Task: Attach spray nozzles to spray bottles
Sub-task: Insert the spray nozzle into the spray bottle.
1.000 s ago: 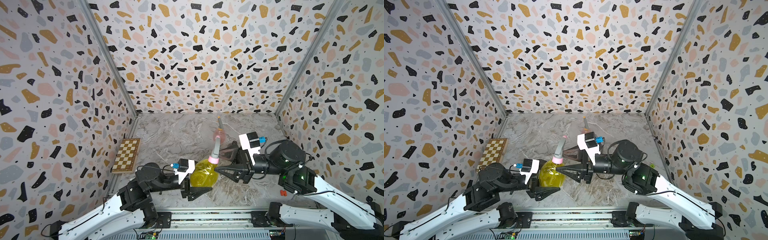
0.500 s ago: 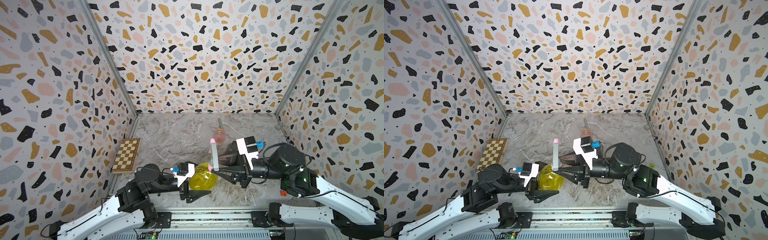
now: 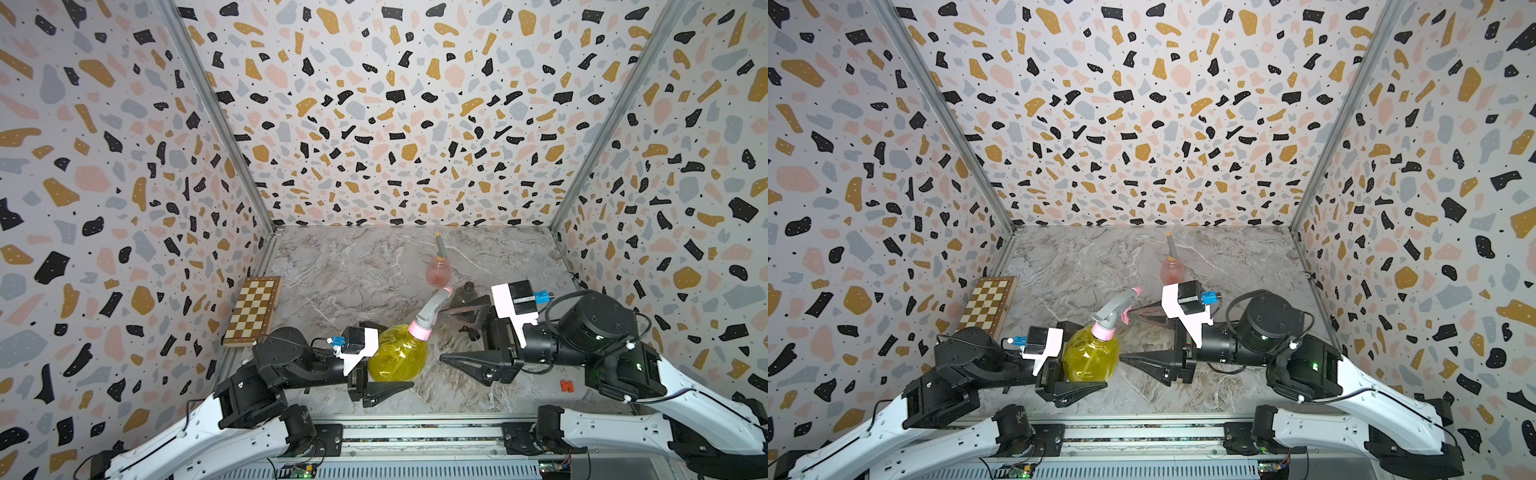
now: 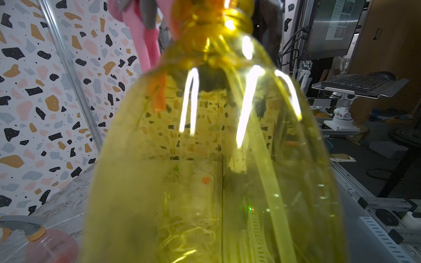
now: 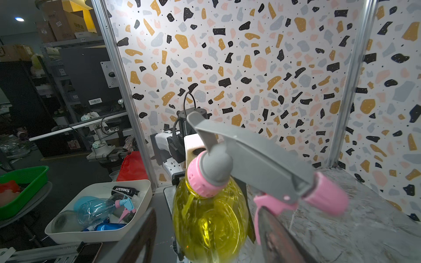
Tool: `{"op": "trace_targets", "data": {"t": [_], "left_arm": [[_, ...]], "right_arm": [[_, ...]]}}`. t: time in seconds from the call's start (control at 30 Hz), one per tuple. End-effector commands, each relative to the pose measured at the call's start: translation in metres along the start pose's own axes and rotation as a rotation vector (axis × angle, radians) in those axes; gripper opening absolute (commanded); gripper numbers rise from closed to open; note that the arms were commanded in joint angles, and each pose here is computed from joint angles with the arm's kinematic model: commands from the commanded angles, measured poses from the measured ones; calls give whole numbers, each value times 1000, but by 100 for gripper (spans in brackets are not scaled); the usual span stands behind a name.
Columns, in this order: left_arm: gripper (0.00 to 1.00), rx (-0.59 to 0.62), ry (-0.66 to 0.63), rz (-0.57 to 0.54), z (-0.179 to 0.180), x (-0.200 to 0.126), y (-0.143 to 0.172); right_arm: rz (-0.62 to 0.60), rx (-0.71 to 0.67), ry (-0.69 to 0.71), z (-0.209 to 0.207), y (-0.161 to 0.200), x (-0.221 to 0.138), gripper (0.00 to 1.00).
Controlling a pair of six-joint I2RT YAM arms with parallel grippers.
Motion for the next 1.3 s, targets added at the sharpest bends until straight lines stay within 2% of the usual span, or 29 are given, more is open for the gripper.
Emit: {"op": "trace_targets", "data": {"t": [0.0, 0.17, 0.2, 0.23, 0.37, 0.47, 0.77, 1.27], "left_arm": [[0, 46, 37, -45, -3, -6, -15], [0, 37, 100, -28, -9, -6, -12], [0, 35, 111, -27, -9, -6, -12], [0, 35, 122, -28, -10, -6, -12], [0, 32, 127, -27, -11, -5, -12], [0, 31, 99, -21, -9, -6, -12], [0, 29, 2, -12, -2, -10, -14], [0, 22, -18, 29, 0, -9, -13]], "right_arm": [[-76, -44, 12, 10, -20, -18, 75], [-100, -59, 33, 10, -25, -19, 79], [-101, -62, 33, 10, -26, -19, 88], [-99, -65, 33, 10, -26, -17, 90], [-51, -76, -6, 10, -25, -7, 90], [-3, -72, -52, 12, -24, 1, 87], [69, -42, -51, 10, -19, 9, 65], [142, 6, -8, 4, -27, 19, 16]]}}
Point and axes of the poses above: each gripper's point midway between its finger pads, its own x axis out along the fingers, its own z axis along the line the jaws close on, y = z × x, the point moved 9 cm from there along -x, back along the fingers, and after that the axes turned 12 degrees about x, right-handed, at the moved point
